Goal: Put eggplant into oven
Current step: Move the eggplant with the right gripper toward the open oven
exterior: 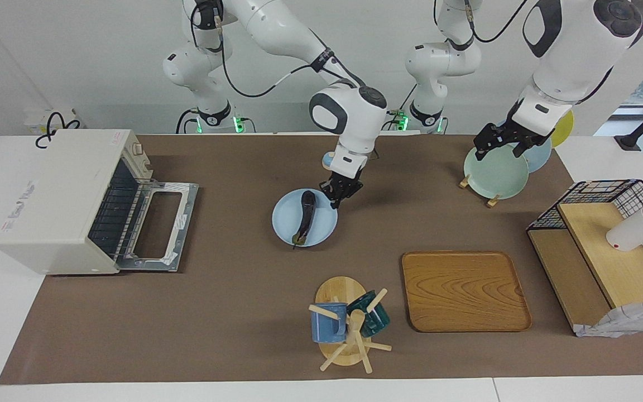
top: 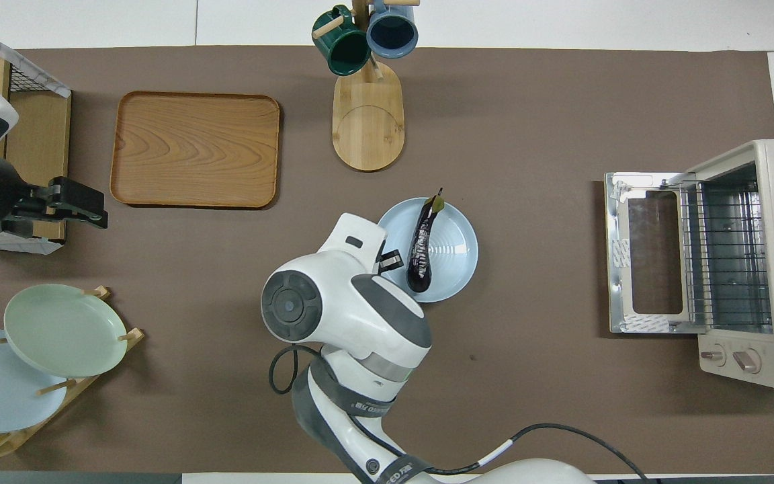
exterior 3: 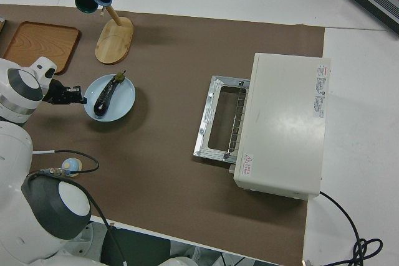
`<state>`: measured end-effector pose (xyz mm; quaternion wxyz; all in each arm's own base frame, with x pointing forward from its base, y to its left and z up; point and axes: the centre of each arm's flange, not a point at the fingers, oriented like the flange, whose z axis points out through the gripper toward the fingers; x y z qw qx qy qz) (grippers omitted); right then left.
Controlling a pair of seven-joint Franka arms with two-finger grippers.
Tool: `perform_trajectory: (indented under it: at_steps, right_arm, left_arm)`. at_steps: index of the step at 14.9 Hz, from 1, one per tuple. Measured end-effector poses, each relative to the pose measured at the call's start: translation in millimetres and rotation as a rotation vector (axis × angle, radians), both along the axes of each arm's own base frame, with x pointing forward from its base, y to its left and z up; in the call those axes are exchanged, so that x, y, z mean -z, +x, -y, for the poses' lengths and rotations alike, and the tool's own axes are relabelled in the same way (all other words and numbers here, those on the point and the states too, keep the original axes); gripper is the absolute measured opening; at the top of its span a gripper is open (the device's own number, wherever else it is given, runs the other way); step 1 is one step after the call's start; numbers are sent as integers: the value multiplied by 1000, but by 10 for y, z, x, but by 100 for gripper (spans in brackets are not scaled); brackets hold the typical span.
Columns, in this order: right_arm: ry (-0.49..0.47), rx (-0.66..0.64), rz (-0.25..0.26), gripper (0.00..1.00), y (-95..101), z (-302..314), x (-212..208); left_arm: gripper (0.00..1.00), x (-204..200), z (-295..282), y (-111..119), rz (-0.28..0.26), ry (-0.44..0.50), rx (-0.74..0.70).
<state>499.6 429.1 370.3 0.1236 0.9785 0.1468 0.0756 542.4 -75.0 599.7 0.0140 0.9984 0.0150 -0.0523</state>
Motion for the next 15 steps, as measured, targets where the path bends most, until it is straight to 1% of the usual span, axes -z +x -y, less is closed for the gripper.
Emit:
perform_trajectory:
  at_steps: [3,5,7,11,13,15]
  right_arm:
    - [-11,78,-11,3,461,830,-423]
    - [-21,122,-33,3,637,1409,-633]
    - [-34,163,-65,3,656,1871,-728]
    - [-43,223,-110,3,508,2435,-811]
    - [-43,256,-131,3,486,2813,-802]
    - [-48,287,-169,3,469,3248,-703]
  left_arm:
    - [100,-3,0,0,1,0,0]
    - [100,-6,1,0,1,0,0]
    - [100,-9,10,-1,2,0,2]
    - [100,-10,18,-2,2,0,3]
    - [100,-10,19,-2,2,0,3]
    - [100,-10,19,-2,2,0,3]
